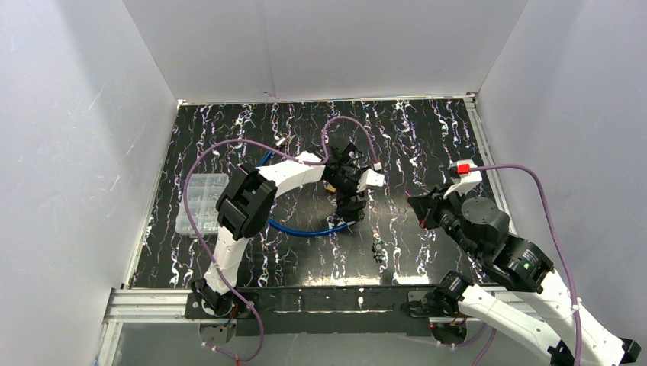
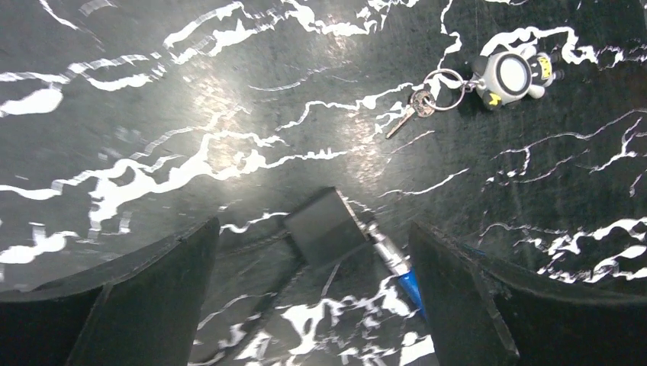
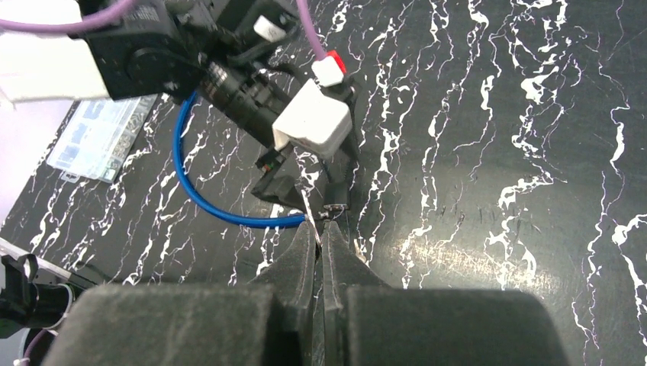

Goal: Unlock with the key

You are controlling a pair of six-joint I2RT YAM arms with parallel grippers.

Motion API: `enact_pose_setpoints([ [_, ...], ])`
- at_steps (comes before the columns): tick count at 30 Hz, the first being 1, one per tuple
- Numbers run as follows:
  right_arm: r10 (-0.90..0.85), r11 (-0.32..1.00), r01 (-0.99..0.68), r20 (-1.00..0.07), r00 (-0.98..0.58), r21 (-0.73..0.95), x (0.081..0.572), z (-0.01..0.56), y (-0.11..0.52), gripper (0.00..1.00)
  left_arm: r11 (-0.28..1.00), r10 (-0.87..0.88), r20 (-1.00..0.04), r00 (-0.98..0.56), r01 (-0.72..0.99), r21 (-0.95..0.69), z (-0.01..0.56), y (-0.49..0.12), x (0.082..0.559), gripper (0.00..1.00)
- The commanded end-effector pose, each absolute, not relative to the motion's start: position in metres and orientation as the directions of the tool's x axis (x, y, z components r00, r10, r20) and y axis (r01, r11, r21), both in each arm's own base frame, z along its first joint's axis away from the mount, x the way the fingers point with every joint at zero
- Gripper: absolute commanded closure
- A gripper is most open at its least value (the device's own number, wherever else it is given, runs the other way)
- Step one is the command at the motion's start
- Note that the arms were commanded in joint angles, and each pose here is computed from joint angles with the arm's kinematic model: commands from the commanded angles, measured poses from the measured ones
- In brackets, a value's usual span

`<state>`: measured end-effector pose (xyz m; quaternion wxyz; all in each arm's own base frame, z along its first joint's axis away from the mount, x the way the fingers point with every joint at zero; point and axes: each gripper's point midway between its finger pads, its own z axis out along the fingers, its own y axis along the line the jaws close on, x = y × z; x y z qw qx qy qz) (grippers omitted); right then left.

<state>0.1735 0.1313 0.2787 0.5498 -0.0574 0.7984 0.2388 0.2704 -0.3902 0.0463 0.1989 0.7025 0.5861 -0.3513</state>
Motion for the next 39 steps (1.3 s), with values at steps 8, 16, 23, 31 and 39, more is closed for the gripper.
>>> enact_pose_setpoints([
  [8,0.209,0.869,-0.358,-0.909,-0.360,0.341,0.179,0.292,0.136,0.99,-0.614,0.414,-0.690,0.594,0.742,0.270,0.075,-0.380,0.290,0.02],
  [16,0.211,0.873,-0.351,-0.911,-0.356,0.339,0.178,0.295,0.132,0.99,-0.673,0.394,-0.630,0.669,0.677,0.297,0.052,-0.388,0.306,0.07],
  [23,0.209,0.876,-0.347,-0.911,-0.355,0.336,0.178,0.294,0.130,0.99,-0.742,0.396,-0.573,0.717,0.618,0.260,0.036,-0.372,0.302,0.18],
  [31,0.219,0.875,-0.341,-0.910,-0.353,0.343,0.177,0.294,0.128,0.99,-0.778,0.415,-0.570,0.710,0.601,0.183,0.027,-0.366,0.283,0.32],
  [39,0.234,0.876,-0.330,-0.907,-0.349,0.353,0.176,0.295,0.124,0.99,-0.767,0.470,-0.578,0.668,0.632,0.107,0.024,-0.362,0.276,0.69],
])
